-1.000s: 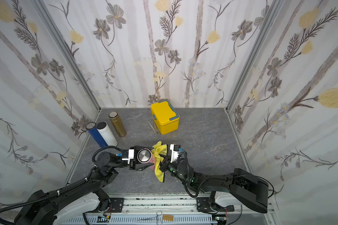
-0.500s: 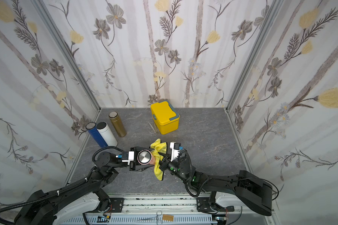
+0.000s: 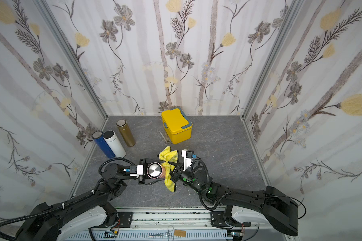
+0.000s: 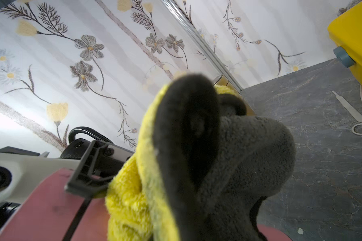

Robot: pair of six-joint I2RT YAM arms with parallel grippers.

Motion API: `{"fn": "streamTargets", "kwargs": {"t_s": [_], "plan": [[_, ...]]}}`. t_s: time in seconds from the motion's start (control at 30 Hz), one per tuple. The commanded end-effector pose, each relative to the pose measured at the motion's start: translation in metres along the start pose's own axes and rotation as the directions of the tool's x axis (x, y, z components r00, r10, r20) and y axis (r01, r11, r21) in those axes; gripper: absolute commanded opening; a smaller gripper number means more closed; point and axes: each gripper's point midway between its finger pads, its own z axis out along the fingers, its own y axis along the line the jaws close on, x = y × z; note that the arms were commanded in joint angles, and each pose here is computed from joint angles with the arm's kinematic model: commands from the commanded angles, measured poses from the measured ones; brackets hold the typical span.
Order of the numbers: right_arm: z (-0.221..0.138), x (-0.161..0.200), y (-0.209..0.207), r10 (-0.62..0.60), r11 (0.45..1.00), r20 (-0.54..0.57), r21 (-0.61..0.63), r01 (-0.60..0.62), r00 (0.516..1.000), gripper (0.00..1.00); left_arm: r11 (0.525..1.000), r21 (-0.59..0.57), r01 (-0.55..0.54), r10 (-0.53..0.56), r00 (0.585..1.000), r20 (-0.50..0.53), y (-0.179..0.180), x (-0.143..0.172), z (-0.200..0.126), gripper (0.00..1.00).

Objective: Wipe the surface of the thermos
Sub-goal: Wipe the dirt from the surface of the thermos.

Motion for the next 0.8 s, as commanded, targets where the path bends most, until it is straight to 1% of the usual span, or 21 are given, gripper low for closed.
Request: {"fn": "streamTargets", "kwargs": {"t_s": [0.0, 0.1, 0.17, 0.33, 0.4, 0.5, 0.53, 0.63, 0.7, 0.77], "plan": [[-0.001, 0.023, -0.021, 0.016, 1.000, -0.050, 0.026, -0.015, 0.999, 0.00, 0.997, 0.005, -0.080, 0.080, 0.996, 0.042, 0.000, -0.014, 0.001, 0.00], [-0.005, 0.038, -0.041, 0.025, 0.999, -0.069, 0.039, -0.022, 0.997, 0.00, 0.997, 0.018, -0.081, 0.080, 0.996, 0.041, -0.002, -0.014, 0.001, 0.00], [-0.003, 0.040, -0.043, 0.025, 0.999, -0.084, 0.036, -0.022, 0.996, 0.00, 0.996, 0.024, -0.084, 0.083, 0.996, 0.039, -0.003, -0.014, 0.001, 0.00], [0.014, 0.016, -0.006, -0.041, 0.999, -0.098, -0.031, 0.038, 0.994, 0.00, 0.996, 0.030, -0.089, 0.089, 0.996, 0.025, -0.003, -0.009, 0.002, 0.00], [0.016, 0.003, 0.007, -0.058, 0.997, -0.082, -0.046, 0.054, 0.995, 0.00, 0.996, 0.034, -0.083, 0.083, 0.996, 0.021, -0.003, -0.008, 0.003, 0.00], [0.014, -0.002, 0.015, -0.060, 0.995, -0.063, -0.079, 0.055, 0.996, 0.00, 0.995, 0.054, -0.086, 0.085, 0.996, 0.023, -0.006, -0.008, 0.003, 0.00], [0.014, 0.002, 0.010, -0.057, 0.996, -0.067, -0.073, 0.052, 0.996, 0.00, 0.994, 0.059, -0.089, 0.088, 0.996, 0.023, -0.007, -0.008, 0.003, 0.00], [0.014, 0.027, -0.021, -0.022, 1.000, -0.102, -0.007, 0.022, 0.994, 0.00, 0.993, 0.070, -0.094, 0.093, 0.995, 0.020, -0.010, -0.007, 0.003, 0.00], [0.009, 0.041, -0.035, -0.018, 1.000, -0.118, 0.002, 0.018, 0.993, 0.00, 0.993, 0.071, -0.096, 0.095, 0.995, 0.016, -0.010, -0.006, 0.003, 0.00], [0.006, 0.045, -0.042, -0.017, 1.000, -0.122, 0.006, 0.018, 0.992, 0.00, 0.993, 0.070, -0.096, 0.095, 0.995, 0.014, -0.010, -0.006, 0.003, 0.00]]}}
